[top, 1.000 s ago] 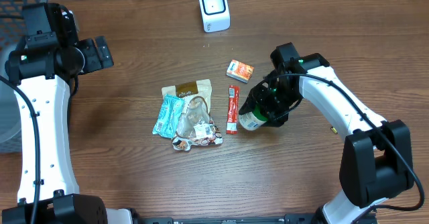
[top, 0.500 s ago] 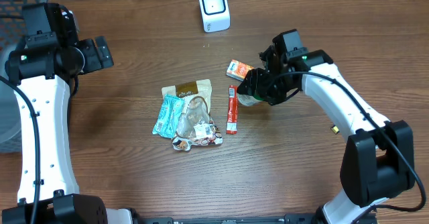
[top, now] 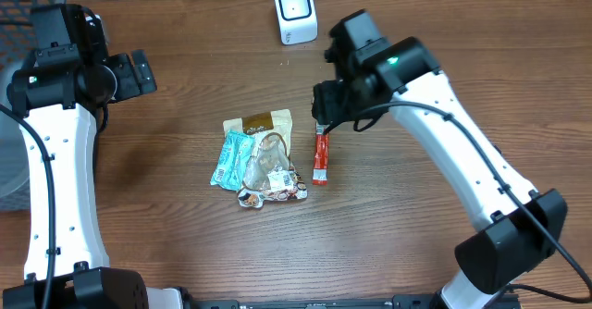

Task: Scan the item barcode
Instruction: 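Carry the jar up to the white scanner at the back, then hold the jar's label in front of the white scanner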

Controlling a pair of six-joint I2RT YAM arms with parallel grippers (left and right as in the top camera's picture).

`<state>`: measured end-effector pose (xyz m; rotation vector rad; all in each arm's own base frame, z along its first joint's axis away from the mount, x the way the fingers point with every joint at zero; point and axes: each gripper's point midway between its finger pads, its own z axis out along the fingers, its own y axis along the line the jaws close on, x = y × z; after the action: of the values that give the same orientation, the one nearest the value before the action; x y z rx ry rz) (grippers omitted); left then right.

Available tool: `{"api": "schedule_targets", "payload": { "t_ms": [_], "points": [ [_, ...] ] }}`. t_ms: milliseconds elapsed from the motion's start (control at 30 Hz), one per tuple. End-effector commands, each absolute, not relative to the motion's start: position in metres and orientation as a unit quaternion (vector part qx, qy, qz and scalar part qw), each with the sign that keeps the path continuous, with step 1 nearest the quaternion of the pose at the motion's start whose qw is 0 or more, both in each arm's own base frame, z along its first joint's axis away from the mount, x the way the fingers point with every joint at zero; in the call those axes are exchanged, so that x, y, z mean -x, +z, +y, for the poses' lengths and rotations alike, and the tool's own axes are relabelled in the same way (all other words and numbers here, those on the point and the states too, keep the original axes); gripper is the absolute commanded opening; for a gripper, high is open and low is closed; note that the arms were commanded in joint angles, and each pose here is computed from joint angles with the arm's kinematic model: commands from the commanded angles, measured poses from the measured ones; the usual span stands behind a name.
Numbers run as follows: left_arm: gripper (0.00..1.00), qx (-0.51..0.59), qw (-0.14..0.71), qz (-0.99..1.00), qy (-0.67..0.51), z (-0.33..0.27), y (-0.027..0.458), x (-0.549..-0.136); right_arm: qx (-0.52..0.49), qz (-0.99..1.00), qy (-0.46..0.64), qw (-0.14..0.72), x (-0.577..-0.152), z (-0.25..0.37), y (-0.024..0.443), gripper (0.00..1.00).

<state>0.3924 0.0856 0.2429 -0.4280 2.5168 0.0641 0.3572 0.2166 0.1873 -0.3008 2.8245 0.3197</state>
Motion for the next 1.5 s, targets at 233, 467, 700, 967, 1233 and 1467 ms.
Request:
{"api": "schedule_targets", "payload": {
  "t_ms": [233, 467, 700, 967, 1233, 1467],
  "points": [
    [1.0, 0.165, 0.292, 0.942, 0.018, 0.084, 0.244, -0.396, 0.112, 0.956, 0.053, 0.265, -0.444, 0.222, 0.164, 0.04],
    [1.0, 0.165, 0.292, 0.942, 0.018, 0.084, 0.244, -0.396, 0.124, 0.911, 0.081, 0.384, -0.512, 0.245, 0.173, 0.04],
    [1.0, 0.165, 0.292, 0.942, 0.018, 0.084, 0.244, -0.396, 0.112, 0.864, 0.114, 0.477, -0.554, 0.267, 0.191, 0.06],
    [1.0, 0.165, 0.292, 0.942, 0.018, 0.084, 0.244, -0.395, 0.091, 0.783, 0.156, 0.595, -0.581, 0.277, 0.257, 0.04],
    [1.0, 0.165, 0.292, 0.942, 0.018, 0.084, 0.244, -0.396, 0.072, 0.732, 0.171, 0.656, -0.61, 0.275, 0.257, 0.04],
    [1.0, 0.165, 0.292, 0.942, 0.018, 0.084, 0.244, -0.396, 0.053, 0.687, 0.178, 0.702, -0.637, 0.267, 0.221, 0.04]
  ]
}}
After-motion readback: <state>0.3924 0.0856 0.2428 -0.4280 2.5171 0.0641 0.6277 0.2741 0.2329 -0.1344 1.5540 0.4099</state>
